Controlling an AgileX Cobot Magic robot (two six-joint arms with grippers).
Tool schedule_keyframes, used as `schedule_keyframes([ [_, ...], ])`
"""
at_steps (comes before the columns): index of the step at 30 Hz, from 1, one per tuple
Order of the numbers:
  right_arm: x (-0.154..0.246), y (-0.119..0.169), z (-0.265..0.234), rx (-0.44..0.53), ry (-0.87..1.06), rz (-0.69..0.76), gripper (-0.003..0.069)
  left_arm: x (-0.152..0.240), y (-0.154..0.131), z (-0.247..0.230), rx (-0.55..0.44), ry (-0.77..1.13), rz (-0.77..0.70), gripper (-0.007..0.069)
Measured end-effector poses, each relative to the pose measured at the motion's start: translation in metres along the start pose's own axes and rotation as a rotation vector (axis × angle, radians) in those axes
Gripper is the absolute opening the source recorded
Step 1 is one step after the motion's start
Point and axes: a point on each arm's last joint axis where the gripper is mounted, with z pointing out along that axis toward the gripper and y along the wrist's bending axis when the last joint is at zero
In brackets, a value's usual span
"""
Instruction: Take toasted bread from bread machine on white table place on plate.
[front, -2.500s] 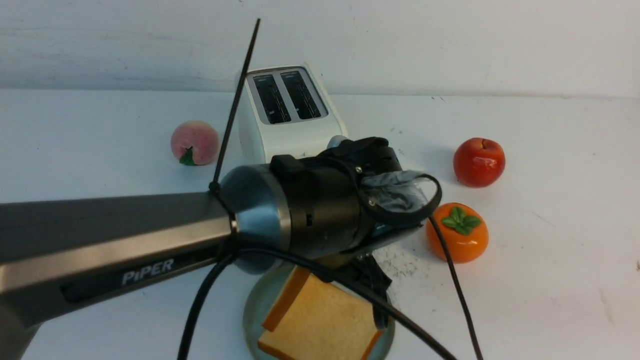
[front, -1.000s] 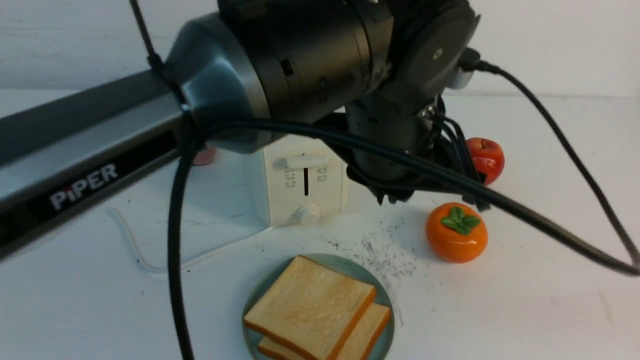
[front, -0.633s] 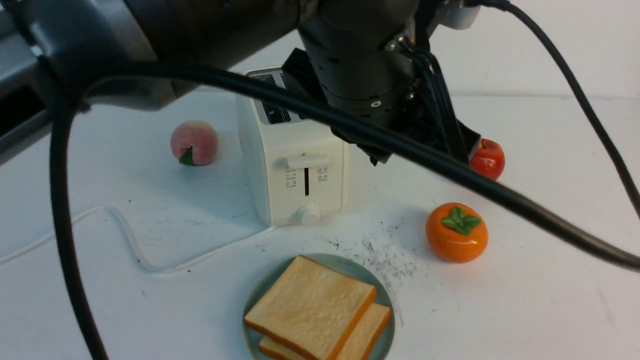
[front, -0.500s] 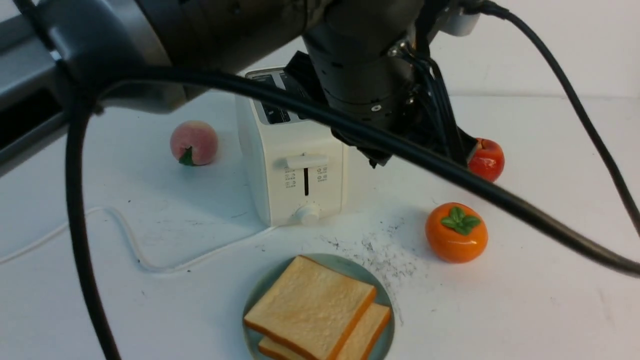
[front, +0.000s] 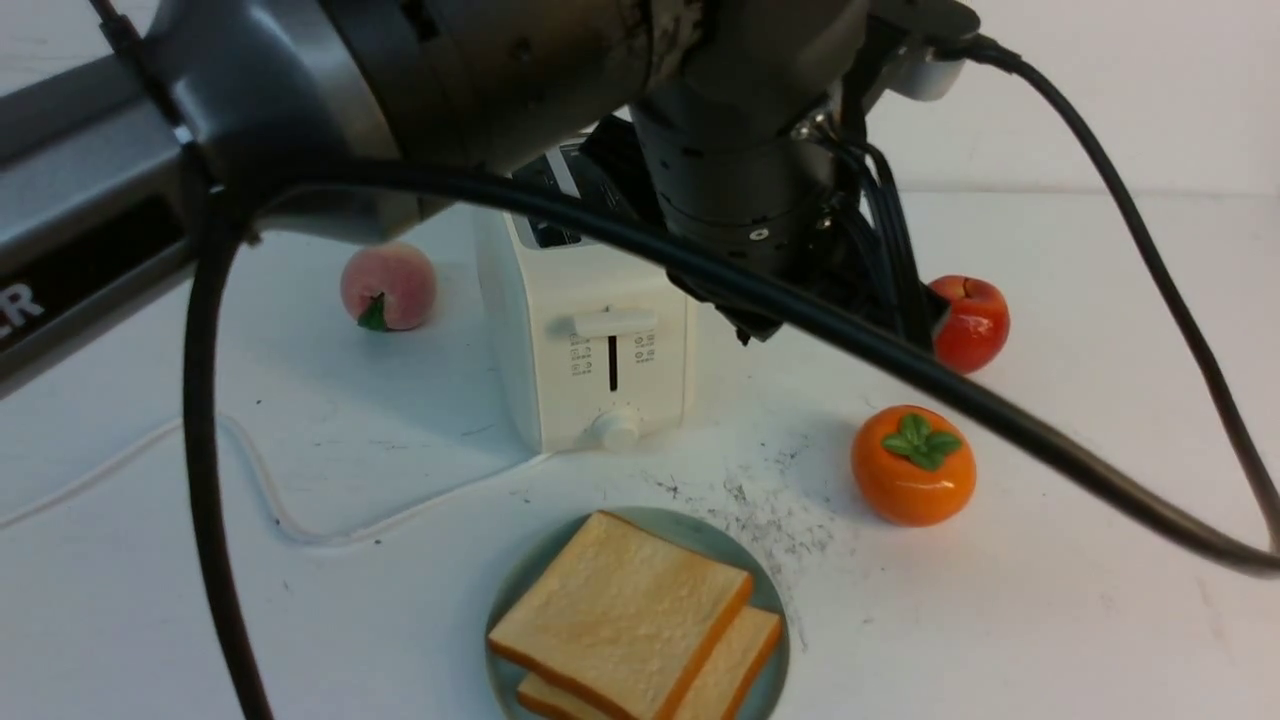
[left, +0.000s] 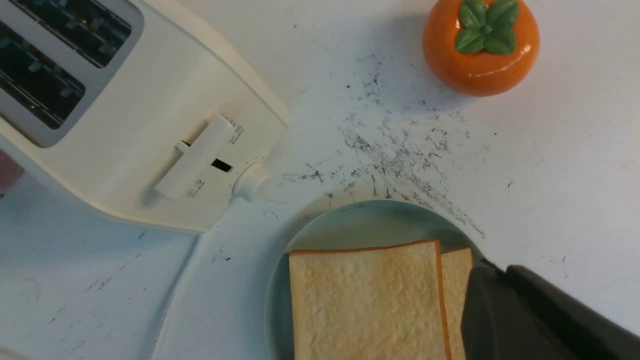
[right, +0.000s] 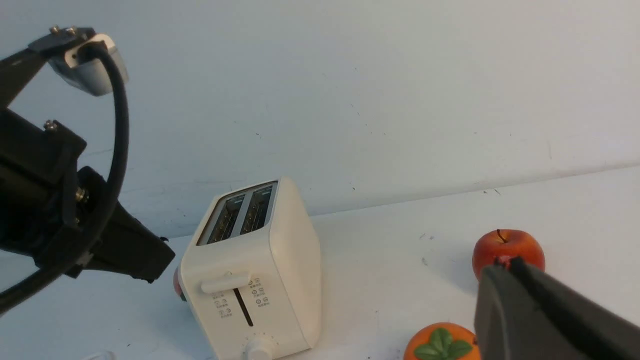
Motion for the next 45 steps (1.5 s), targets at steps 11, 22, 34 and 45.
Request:
schedule_keyframes([
  [11,0.0,0.0,0.0,0.0,-0.001,0.0,-0.0008,0.0,0.0,0.0,-0.004,-0.001,0.001,-0.0014],
  [22,0.002,-0.001,0.001,0.004,0.001,-0.002,0.0,0.0,0.001,0.0,-0.006,-0.002,0.002,-0.0014],
  [34,0.077,-0.033,-0.01,0.145,0.144,-0.269,0.0012,-0.001,0.003,0.0,-0.035,-0.01,0.012,-0.0012],
  [45,0.129,-0.052,-0.029,0.267,0.277,-0.261,0.0029,-0.002,0.006,0.0,-0.063,-0.019,0.022,-0.0004],
])
